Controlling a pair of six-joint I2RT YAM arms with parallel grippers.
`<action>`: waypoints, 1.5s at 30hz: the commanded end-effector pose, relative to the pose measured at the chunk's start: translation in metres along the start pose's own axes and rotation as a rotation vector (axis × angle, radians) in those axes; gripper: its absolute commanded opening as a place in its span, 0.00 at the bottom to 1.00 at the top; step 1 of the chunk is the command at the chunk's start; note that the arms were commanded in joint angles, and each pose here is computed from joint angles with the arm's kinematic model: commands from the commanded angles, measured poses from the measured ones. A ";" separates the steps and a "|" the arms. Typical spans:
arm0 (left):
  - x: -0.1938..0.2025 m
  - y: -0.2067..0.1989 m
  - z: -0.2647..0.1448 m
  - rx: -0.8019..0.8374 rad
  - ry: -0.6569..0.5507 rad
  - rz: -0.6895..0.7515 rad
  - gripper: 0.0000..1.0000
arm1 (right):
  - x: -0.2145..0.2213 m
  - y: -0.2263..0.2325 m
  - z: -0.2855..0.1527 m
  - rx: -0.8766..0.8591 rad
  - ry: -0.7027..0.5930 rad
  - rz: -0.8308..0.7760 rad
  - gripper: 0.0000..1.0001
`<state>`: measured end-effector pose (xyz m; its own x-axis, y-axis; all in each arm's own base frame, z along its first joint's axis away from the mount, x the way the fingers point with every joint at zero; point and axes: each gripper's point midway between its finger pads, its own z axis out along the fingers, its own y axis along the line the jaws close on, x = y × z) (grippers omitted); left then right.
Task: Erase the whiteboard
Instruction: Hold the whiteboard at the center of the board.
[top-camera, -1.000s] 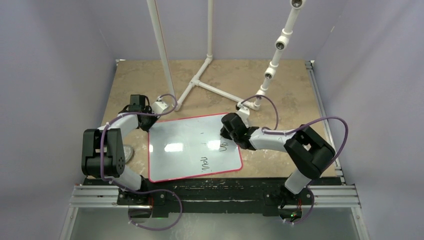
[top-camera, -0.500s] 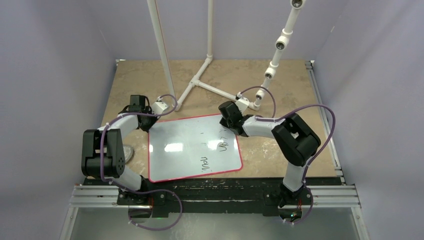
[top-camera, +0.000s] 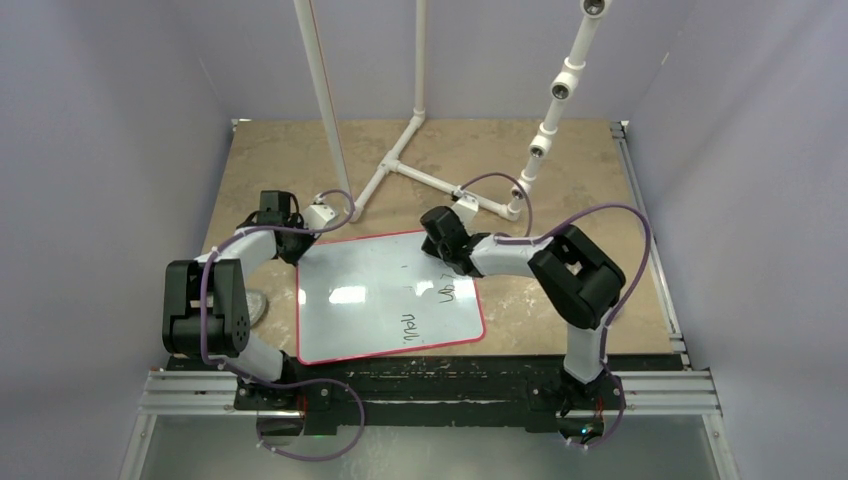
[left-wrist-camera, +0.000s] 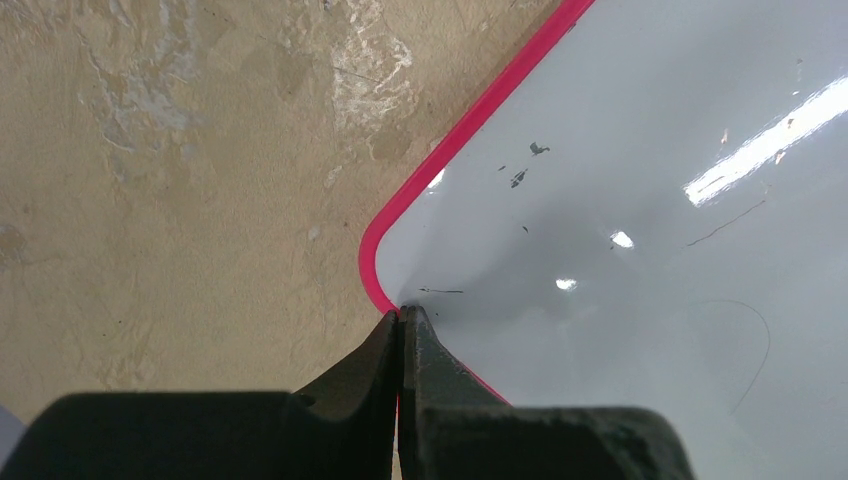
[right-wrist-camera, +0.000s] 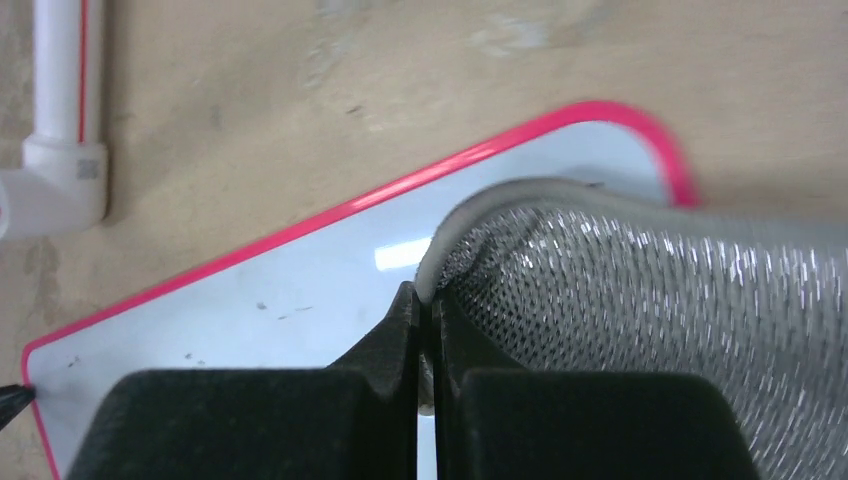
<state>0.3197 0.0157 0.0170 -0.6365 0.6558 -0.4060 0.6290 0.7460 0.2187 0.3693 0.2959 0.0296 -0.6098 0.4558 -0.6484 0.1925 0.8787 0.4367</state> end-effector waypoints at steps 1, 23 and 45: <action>0.064 -0.066 0.002 0.238 0.210 -0.045 0.00 | -0.011 -0.096 -0.007 0.247 0.007 -0.030 0.00; 0.064 -0.069 0.001 0.245 0.201 -0.048 0.00 | 0.097 -0.097 -0.091 0.091 0.255 -0.171 0.00; 0.061 -0.069 -0.001 0.249 0.191 -0.055 0.00 | 0.136 -0.062 -0.093 0.020 0.409 -0.278 0.00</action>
<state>0.3135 0.0138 0.0170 -0.6293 0.6645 -0.4029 0.6439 0.7362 0.2084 0.2313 0.3804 0.0253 -0.8051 0.1827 -0.5644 -0.1325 0.8720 0.4713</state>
